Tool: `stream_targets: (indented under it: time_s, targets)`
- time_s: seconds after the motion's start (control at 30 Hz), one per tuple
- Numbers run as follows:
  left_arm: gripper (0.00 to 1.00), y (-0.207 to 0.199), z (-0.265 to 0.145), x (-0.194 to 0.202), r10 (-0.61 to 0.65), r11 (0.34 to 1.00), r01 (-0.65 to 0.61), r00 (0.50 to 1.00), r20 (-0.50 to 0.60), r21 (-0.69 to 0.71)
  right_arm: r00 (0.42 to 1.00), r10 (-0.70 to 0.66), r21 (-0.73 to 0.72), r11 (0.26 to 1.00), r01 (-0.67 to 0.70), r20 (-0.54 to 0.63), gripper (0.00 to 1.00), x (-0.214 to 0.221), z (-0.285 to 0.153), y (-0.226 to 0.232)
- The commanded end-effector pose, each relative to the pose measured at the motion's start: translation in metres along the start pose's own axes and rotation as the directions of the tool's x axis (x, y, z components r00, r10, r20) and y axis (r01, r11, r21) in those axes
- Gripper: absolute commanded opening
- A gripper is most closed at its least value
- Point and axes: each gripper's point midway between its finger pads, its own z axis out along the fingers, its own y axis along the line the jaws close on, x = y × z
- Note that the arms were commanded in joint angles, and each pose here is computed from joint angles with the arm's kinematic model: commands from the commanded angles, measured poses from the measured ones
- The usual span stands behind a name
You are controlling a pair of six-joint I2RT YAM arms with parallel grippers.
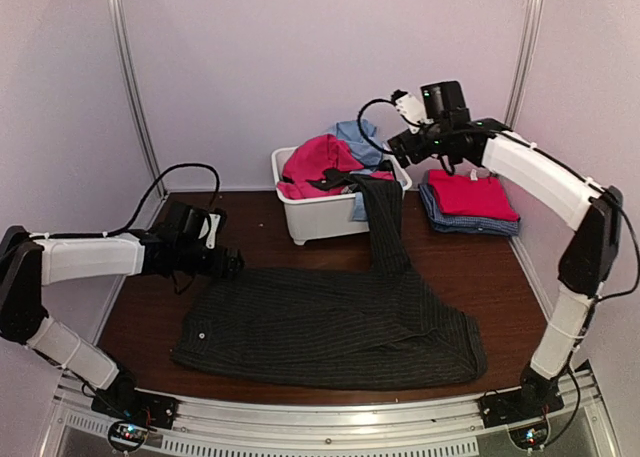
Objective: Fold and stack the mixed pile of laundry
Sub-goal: Adjust the 1/3-folded shirt at the center of the board, then move the right arm to the center of the board with the 1/3-folded shirt.
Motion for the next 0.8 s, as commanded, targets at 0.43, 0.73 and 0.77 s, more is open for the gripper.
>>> stream_targets:
  time_s: [0.43, 0.73, 0.77]
  targets:
    - [0.79, -0.252, 0.012, -0.113, 0.285, 0.749, -0.462, 0.872, 0.398, 0.475, 0.690, 0.522, -0.328, 0.623, -0.710, -0.501, 0.53, 0.265, 0.001, 0.070]
    - [0.80, -0.270, 0.048, -0.107, 0.244, 0.796, -0.382, 0.912, 0.328, 0.470, 0.583, 0.525, -0.398, 0.429, -0.811, -0.620, 0.58, 0.285, -0.034, 0.112]
    - [0.80, -0.266, 0.050, -0.106, 0.243, 0.810, -0.374, 0.915, 0.321, 0.452, 0.581, 0.527, -0.414, 0.409, -0.813, -0.621, 0.58, 0.283, -0.035, 0.115]
